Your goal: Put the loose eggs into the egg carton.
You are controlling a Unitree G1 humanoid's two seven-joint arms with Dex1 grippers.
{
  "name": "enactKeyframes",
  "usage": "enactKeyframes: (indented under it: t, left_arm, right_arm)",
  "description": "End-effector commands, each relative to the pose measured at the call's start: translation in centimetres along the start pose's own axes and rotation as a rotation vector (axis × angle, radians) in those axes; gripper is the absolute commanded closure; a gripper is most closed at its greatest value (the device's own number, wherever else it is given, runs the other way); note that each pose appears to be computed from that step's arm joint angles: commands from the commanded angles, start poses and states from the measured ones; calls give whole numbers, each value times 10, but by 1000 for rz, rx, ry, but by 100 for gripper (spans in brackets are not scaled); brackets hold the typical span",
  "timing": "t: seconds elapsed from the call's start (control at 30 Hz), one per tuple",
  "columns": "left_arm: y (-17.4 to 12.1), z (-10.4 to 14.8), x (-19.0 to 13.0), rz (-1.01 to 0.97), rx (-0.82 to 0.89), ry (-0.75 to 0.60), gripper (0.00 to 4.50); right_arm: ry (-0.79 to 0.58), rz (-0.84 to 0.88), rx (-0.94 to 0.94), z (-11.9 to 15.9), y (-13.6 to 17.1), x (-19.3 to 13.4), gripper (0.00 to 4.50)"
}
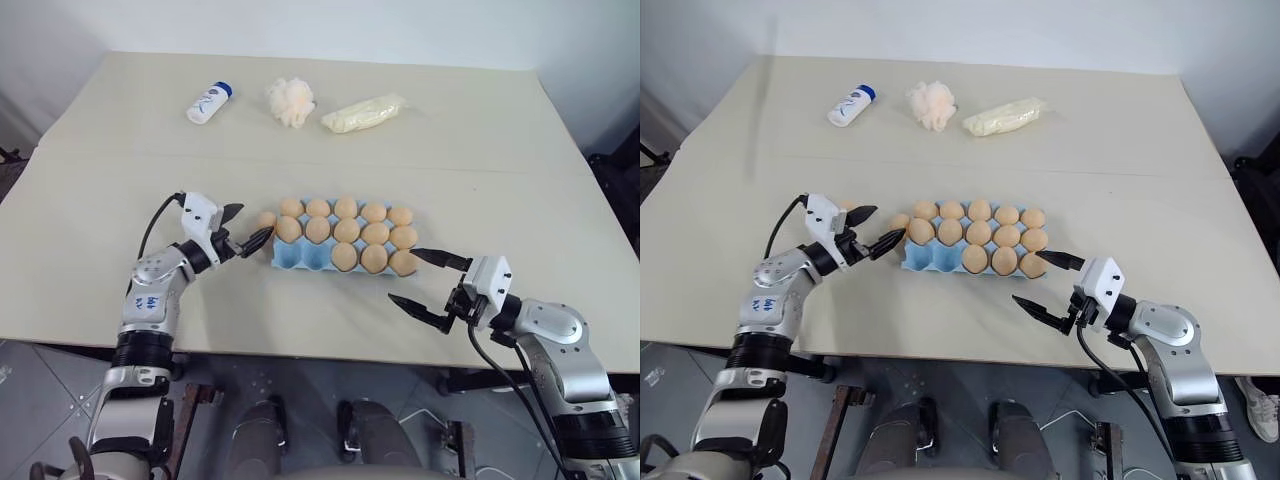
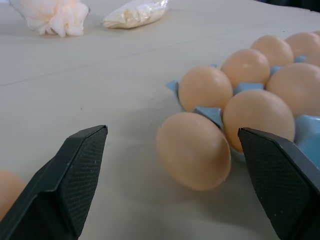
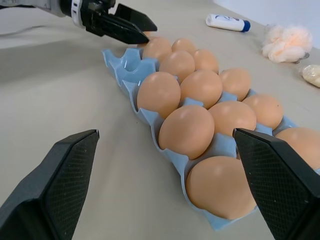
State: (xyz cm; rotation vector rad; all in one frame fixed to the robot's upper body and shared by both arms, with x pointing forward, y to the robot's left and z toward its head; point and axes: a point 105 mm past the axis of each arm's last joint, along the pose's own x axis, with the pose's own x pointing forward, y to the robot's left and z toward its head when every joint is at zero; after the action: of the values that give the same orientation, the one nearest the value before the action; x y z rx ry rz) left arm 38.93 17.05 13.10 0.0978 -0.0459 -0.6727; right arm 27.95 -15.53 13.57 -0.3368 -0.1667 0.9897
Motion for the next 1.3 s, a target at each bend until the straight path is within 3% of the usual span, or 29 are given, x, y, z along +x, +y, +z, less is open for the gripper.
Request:
enactKeyframes:
  t: [0.03,0.5,0.6,0.83,1.1,1.3]
  left_arm:
    - [5,8,7,26,36,-24,9]
    - [1,-2,20,43,10,-8,9]
    - [2,-3,22,54,12,-2,61]
    - [7,-3,15,65,17,0,284]
    - [12,11,5,53,14,-81,284]
    - [-2,41,2,-48,7,-205,284]
  right_arm:
    - [-31,-28,-56,13,-4,-4,0]
    - [-37,-33,-59,17,-3,0,0]
    - [-39,-34,-62,19,-4,1,0]
    - [-41,-44,-67,20,-6,2,0]
    - [-48,-46,-68,21,-7,4,0]
    - [-47,-46,-66,20,-7,5,0]
